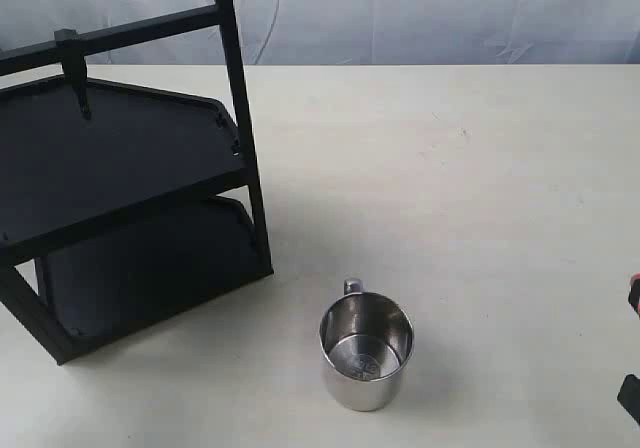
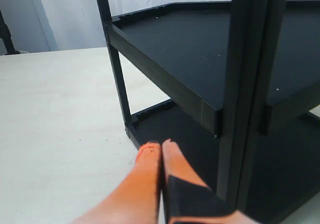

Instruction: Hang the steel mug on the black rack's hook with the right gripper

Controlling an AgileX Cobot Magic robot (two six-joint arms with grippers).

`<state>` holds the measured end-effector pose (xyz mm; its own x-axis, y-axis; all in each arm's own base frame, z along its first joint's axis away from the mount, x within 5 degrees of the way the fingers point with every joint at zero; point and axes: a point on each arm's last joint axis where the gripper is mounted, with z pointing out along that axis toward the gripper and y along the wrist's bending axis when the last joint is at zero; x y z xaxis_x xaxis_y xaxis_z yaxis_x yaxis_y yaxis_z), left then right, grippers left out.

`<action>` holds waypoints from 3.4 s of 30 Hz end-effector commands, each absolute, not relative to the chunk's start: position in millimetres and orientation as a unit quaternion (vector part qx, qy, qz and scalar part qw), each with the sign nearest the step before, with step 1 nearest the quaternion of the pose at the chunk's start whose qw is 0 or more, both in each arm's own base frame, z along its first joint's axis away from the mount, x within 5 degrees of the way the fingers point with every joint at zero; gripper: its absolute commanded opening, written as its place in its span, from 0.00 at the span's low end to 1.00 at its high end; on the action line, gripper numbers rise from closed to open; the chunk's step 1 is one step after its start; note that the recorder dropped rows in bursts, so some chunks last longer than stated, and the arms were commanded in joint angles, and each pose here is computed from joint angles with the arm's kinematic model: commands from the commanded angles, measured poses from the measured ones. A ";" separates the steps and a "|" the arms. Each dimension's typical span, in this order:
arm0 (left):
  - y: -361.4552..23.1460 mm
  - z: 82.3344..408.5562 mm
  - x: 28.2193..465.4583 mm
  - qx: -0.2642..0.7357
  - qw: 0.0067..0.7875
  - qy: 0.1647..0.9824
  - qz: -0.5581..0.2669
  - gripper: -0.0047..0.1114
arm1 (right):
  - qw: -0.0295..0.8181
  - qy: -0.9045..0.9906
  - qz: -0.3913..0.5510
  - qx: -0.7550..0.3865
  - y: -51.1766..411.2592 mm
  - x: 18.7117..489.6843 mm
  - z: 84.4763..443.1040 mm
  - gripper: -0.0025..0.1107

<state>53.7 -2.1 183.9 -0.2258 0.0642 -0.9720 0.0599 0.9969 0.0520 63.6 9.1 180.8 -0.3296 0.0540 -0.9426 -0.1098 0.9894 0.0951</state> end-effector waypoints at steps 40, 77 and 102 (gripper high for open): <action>-2.2 184.9 54.1 0.040 0.623 0.781 0.001 0.04 | 0.102 0.987 0.127 -0.010 64.5 235.6 252.1 0.01; -2.2 184.9 54.1 0.040 0.623 0.781 0.001 0.04 | 0.005 0.973 0.146 -0.178 141.2 252.8 163.2 0.52; -2.2 184.9 54.1 0.040 0.623 0.781 0.001 0.04 | 0.283 0.666 0.582 -0.372 199.5 239.7 261.2 0.02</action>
